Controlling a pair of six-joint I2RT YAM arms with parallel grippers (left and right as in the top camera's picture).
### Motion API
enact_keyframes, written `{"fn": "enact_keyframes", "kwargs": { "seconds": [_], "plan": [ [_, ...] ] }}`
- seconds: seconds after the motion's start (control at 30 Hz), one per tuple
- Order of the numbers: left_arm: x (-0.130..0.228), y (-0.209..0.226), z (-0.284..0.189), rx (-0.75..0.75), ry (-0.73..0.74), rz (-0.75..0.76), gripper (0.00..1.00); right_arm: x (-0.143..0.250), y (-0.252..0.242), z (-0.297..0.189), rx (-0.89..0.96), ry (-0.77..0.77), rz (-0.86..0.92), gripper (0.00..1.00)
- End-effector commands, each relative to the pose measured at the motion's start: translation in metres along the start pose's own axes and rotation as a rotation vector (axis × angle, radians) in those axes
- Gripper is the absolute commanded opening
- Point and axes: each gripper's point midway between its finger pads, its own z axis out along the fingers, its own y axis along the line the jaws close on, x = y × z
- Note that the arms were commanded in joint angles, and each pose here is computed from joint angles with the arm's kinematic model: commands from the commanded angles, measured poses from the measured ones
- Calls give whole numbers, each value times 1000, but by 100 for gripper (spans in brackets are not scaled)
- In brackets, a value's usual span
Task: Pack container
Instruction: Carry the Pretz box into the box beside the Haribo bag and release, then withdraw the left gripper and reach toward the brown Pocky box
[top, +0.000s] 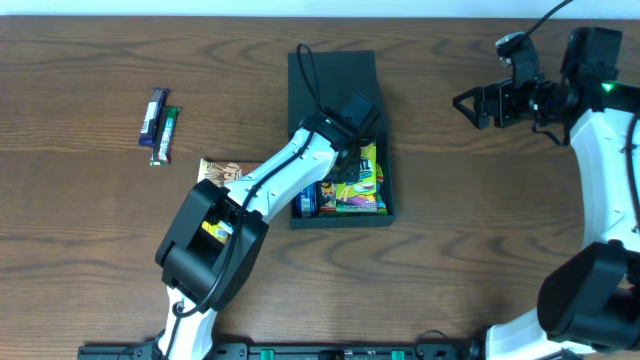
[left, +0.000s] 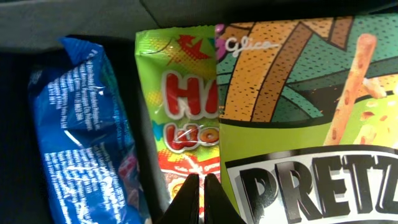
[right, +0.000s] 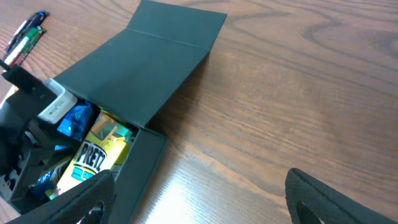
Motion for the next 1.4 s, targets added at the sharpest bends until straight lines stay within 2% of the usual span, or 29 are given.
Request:
{"fn": "enact_keyframes", "kwargs": {
  "seconds": [0.0, 0.1, 0.37, 0.57, 0.67, 0.8, 0.97, 1.03, 1.1, 1.17, 1.2, 1.23, 1.3, 1.33, 1.37],
  "plan": [
    [4, -14, 0, 82, 27, 13, 6, 0, -2, -1, -9, -6, -9, 87],
    [4, -35, -2, 194, 40, 56, 6, 0, -1, -1, -9, -6, -9, 87],
    [8, -29, -2, 168, 53, 96, 6, 0, -1, -1, -9, -6, -9, 87],
    [-22, -11, -34, 128, -6, 61, 6, -1, -2, -1, -8, -9, -12, 87],
    [-44, 10, -66, 71, -66, 24, 5, -2, -2, -1, -7, -11, -14, 87],
    [-59, 67, -103, -84, -135, -40, 6, -2, -2, -1, -6, -13, -14, 87],
    [-48, 139, -111, -196, -40, -72, 6, -6, 1, -1, -23, -28, -23, 89],
    [-46, 155, -109, -205, -15, -67, 6, -6, 2, -1, -25, -29, -23, 89],
    [-43, 173, -109, -215, 6, -109, 6, -6, 2, -1, -26, -29, -21, 89],
    [-42, 185, -108, -220, 10, -215, 6, -6, 2, -1, -27, -29, -15, 89],
    [-41, 188, -108, -209, 11, -303, 15, -6, 2, -1, -30, -30, -14, 88],
    [-40, 189, -107, -189, 14, -384, 29, -6, 3, -1, -33, -32, -8, 89],
    [-39, 185, -105, -149, 22, -505, 33, -7, 5, -1, -43, -36, -2, 89],
    [-39, 181, -105, -131, 26, -546, 44, -8, 5, -1, -44, -38, 5, 89],
    [-38, 179, -103, -120, 30, -589, 88, -8, 5, -1, -46, -40, 9, 89]
  ]
}}
